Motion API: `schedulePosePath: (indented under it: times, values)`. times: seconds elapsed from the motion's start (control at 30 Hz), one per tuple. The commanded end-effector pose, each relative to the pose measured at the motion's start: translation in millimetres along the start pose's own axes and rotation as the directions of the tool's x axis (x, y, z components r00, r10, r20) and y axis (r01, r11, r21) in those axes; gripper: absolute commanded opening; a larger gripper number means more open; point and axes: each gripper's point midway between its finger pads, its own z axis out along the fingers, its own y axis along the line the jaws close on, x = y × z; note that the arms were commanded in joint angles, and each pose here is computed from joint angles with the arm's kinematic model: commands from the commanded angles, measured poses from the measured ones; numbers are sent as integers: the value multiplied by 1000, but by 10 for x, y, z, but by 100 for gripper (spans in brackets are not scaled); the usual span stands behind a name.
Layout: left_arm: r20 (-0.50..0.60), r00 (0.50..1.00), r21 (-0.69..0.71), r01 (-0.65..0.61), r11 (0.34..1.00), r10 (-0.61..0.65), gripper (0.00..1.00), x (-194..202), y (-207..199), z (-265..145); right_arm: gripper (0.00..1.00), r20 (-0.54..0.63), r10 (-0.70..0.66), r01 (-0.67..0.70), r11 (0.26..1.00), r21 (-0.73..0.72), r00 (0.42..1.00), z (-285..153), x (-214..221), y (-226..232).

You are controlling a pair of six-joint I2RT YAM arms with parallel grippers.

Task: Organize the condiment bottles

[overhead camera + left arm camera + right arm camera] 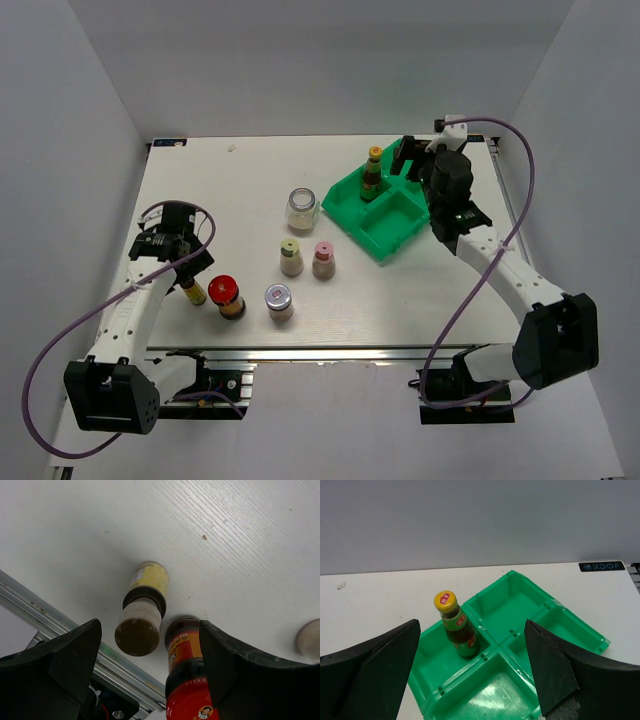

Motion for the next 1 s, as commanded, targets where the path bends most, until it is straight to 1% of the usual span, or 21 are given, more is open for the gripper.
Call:
schedulePosePath:
  times: [0.0,0.1,0.13,0.27,0.33,0.47,0.6,0.7,0.8,0.83,0.9,0.93,0.97]
  values:
    - [69,997,17,20,1000,-21,88,-167,-45,-32,89,42,34,-36,998,48,999,-136,-72,-131]
    - [76,997,0,-10,1000,10,87,-191,-19,-24,89,28,34,-36,997,72,999,-250,-15,-206]
    - [74,997,-5,-18,1000,18,87,-193,-16,-15,89,39,37,-41,996,84,999,-300,-63,-232]
    - [61,997,6,-37,999,36,79,-182,-49,-3,89,26,40,-43,989,141,999,-418,-22,-358]
    - [51,998,18,-38,999,37,77,-137,-60,18,89,38,46,-52,982,182,998,-476,-61,-439]
    - [42,998,17,-40,999,39,73,-78,-47,61,89,45,47,-55,974,219,998,-562,-65,-529]
    - [40,998,16,-42,999,42,58,-72,-53,83,89,23,54,-58,969,242,998,-645,37,-591]
    - [36,998,12,-48,999,47,55,-67,-49,88,89,5,59,-58,958,281,998,-729,141,-681]
    - [38,998,7,-48,999,48,47,-76,-38,79,89,3,58,-56,948,313,998,-810,171,-754]
    - [43,998,8,-46,999,46,40,-85,-37,71,89,2,60,-57,946,318,998,-826,176,-769]
    - [45,998,21,-46,999,45,33,-94,-51,45,89,12,61,-62,947,316,998,-862,147,-775]
    - [45,997,31,-56,998,54,27,-100,-65,31,89,14,63,-64,947,315,998,-872,146,-773]
    - [50,997,44,-57,997,54,15,-129,-88,-3,89,14,63,-64,946,318,998,-883,147,-784]
